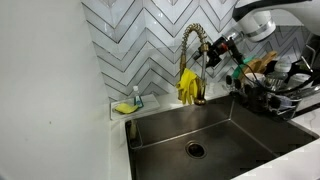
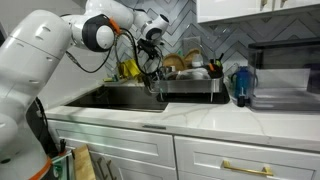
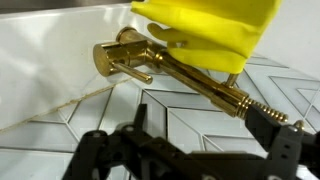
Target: Close the running tap using the taps faucet
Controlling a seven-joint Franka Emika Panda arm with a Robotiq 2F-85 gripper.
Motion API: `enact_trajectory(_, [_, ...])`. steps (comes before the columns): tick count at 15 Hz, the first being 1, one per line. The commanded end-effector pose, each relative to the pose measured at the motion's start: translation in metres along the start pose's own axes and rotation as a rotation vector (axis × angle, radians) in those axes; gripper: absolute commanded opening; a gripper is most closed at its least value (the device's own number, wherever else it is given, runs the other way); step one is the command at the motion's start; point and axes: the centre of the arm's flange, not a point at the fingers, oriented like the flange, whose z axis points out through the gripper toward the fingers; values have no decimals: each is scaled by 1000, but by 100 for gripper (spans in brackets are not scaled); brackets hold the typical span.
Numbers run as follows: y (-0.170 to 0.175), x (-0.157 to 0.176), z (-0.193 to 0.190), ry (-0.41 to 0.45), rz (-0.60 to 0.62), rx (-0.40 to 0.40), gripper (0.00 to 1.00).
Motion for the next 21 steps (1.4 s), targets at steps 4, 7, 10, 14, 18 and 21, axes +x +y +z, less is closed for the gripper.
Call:
enact_trajectory(4, [-43, -25, -38, -59, 33, -120, 100])
enact_trajectory(7, [-53, -42, -61, -74, 22, -171, 100])
enact_trajectory(10, [-56, -63, -78, -76, 18, -182, 100])
enact_trajectory(14, [-60, -95, -87, -129, -21, -208, 100])
enact_trajectory(18, [-70, -125, -95, -171, -60, -239, 100])
enact_trajectory(21, [-79, -147, -104, -202, -65, -271, 100])
